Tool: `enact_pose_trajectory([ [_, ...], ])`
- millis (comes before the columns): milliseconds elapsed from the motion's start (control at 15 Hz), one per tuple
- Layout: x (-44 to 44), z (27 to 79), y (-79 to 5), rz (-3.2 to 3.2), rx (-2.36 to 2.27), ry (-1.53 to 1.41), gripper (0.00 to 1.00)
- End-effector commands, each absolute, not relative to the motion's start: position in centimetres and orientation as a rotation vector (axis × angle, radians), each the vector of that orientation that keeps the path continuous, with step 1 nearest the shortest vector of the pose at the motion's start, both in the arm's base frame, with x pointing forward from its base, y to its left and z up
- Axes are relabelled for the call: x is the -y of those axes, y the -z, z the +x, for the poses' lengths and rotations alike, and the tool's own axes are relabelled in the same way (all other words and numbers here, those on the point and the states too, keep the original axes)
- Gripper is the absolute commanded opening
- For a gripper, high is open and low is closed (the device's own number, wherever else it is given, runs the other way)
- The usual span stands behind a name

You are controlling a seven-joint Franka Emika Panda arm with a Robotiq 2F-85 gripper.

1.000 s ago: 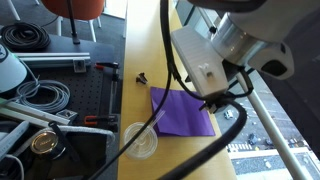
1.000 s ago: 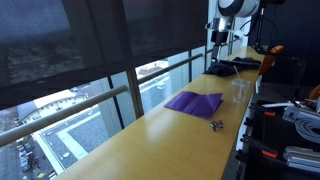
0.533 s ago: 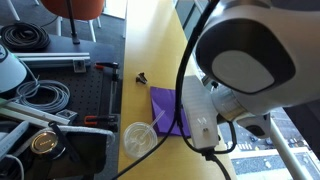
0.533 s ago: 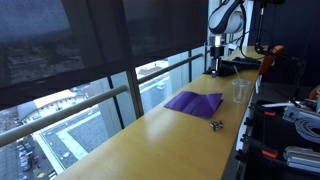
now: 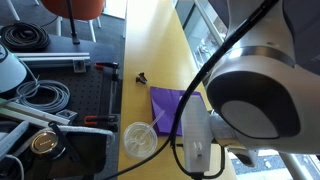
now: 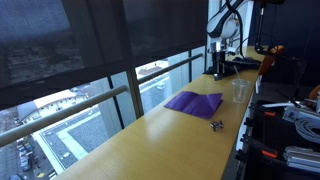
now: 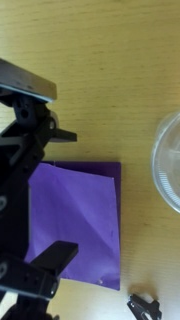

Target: Open the file

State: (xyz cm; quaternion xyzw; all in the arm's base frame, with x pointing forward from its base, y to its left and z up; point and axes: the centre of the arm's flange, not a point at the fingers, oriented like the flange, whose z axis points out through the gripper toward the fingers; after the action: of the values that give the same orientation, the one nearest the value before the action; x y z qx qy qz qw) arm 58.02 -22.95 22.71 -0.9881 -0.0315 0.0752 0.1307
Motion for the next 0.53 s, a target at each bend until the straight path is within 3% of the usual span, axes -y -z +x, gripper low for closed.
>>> enact_pose_trajectory([
  [0,23.3,59.5,-22.0,-2.791,0.122,-0.116,1.00],
  [467,20.1,59.6,-17.2,-2.739,0.170,-0.139,1.00],
])
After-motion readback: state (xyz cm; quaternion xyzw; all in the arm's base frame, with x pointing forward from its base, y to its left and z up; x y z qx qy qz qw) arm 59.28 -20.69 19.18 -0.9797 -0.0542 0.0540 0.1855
